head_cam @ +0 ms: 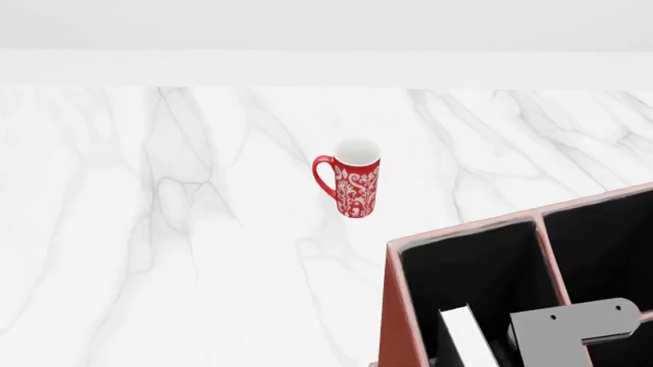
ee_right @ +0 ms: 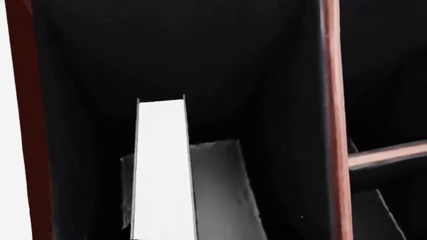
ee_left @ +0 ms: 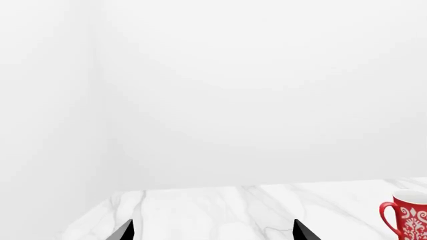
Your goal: Pick up the book and place it in the left compartment of the caddy.
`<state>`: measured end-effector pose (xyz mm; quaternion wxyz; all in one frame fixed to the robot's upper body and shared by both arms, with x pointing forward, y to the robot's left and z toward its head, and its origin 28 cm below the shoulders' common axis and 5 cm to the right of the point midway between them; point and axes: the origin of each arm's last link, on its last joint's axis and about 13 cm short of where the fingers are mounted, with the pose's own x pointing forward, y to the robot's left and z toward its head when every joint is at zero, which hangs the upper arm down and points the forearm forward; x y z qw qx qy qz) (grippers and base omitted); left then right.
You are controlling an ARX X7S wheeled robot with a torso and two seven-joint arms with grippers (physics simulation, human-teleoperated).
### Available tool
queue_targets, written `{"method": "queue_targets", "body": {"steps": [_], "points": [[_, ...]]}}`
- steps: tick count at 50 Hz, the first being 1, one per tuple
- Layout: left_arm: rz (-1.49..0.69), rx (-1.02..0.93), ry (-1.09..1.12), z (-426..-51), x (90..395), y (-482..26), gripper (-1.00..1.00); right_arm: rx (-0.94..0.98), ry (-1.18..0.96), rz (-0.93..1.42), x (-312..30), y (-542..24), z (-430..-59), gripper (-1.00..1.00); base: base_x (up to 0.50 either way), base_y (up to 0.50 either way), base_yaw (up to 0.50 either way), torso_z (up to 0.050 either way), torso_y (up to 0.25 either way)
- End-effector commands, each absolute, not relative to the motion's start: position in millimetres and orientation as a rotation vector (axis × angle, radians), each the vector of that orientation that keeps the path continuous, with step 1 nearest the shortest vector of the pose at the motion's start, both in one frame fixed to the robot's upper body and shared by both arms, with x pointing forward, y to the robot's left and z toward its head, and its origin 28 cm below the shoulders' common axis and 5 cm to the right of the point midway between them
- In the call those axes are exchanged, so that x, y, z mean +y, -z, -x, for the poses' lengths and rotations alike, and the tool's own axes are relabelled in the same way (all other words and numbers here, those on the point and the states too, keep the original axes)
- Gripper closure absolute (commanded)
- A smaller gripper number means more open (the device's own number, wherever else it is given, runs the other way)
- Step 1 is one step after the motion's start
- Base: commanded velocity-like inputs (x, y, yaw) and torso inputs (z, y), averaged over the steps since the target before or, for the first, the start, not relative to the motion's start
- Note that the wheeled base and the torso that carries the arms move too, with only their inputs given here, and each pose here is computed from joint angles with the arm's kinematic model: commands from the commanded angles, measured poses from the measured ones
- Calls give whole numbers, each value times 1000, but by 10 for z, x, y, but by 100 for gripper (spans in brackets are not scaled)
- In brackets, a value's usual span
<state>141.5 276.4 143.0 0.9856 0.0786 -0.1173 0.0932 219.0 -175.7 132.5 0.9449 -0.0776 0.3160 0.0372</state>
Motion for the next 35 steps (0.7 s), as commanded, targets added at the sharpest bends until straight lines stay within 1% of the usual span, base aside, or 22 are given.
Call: {"method": "queue_targets", "body": {"steps": [1, 14, 35], "points": [[-158, -236, -188, -1417, 2764, -1432, -100, 617, -72, 169, -1772, -1351, -2215, -100, 0, 0, 0, 0, 0], [-159, -236, -188, -1413, 2763, -1432, -100, 594, -84, 172, -1766, -1402, -2189, -100, 0, 0, 0, 0, 0], [-158, -237, -189, -1408, 2766, -1435, -100, 484, -92, 150, -1770, -1736, -2093, -100, 0, 0, 0, 0, 0]]}}
